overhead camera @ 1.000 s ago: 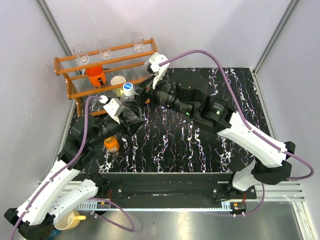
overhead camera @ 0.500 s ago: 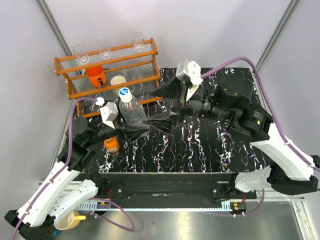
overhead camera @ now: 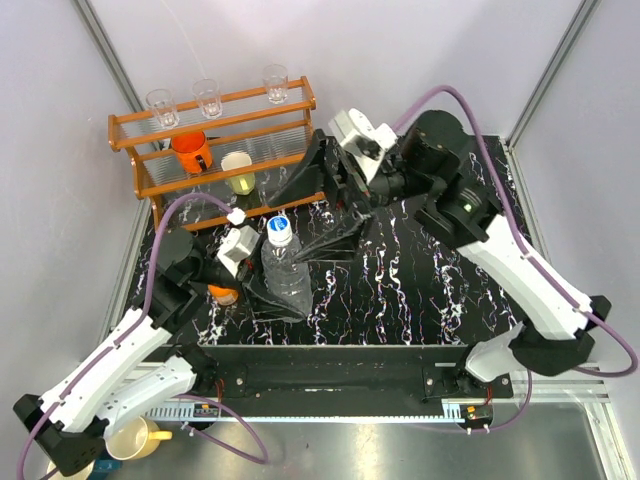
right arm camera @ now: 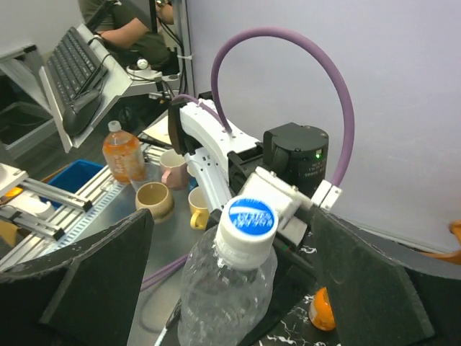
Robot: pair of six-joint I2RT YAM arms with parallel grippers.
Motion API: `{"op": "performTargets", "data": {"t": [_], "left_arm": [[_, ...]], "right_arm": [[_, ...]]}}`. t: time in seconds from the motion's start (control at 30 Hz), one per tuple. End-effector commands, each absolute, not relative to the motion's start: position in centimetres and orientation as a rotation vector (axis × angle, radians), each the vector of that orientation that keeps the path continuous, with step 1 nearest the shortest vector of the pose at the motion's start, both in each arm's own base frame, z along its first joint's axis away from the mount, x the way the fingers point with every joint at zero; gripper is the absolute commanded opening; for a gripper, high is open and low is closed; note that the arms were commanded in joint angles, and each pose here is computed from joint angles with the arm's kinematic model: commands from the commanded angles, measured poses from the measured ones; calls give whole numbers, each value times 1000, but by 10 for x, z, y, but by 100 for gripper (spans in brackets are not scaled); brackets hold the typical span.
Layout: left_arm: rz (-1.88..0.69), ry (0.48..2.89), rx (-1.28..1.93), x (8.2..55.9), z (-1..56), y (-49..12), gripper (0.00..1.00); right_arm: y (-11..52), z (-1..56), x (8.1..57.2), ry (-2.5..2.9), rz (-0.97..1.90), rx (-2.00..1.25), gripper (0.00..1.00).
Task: Screw on the bottle caps
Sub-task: Screw the bottle cap onto the plastic bottle.
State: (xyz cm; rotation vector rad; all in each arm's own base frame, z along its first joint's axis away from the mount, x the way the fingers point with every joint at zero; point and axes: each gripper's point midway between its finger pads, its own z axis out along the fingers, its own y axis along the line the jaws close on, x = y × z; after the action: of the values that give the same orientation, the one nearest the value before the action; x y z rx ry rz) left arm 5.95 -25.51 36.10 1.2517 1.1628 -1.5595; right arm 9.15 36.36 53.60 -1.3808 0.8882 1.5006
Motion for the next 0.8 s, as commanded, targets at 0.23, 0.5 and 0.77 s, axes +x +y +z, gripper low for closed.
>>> {"op": "performTargets", "data": {"t": [0.23, 0.5, 0.77], "left_arm": [[-1544, 1051, 1342, 53, 369, -256, 0], [-1506, 1053, 1320, 58, 371, -257, 0], [-1486, 1054, 1311, 60, 371, -257, 0]], "right_arm": [[364, 547, 71, 797, 1719, -1504, 90], [363, 546, 69, 780, 1764, -1507, 73], [370, 542, 84, 847, 1764, -1455, 73]]}}
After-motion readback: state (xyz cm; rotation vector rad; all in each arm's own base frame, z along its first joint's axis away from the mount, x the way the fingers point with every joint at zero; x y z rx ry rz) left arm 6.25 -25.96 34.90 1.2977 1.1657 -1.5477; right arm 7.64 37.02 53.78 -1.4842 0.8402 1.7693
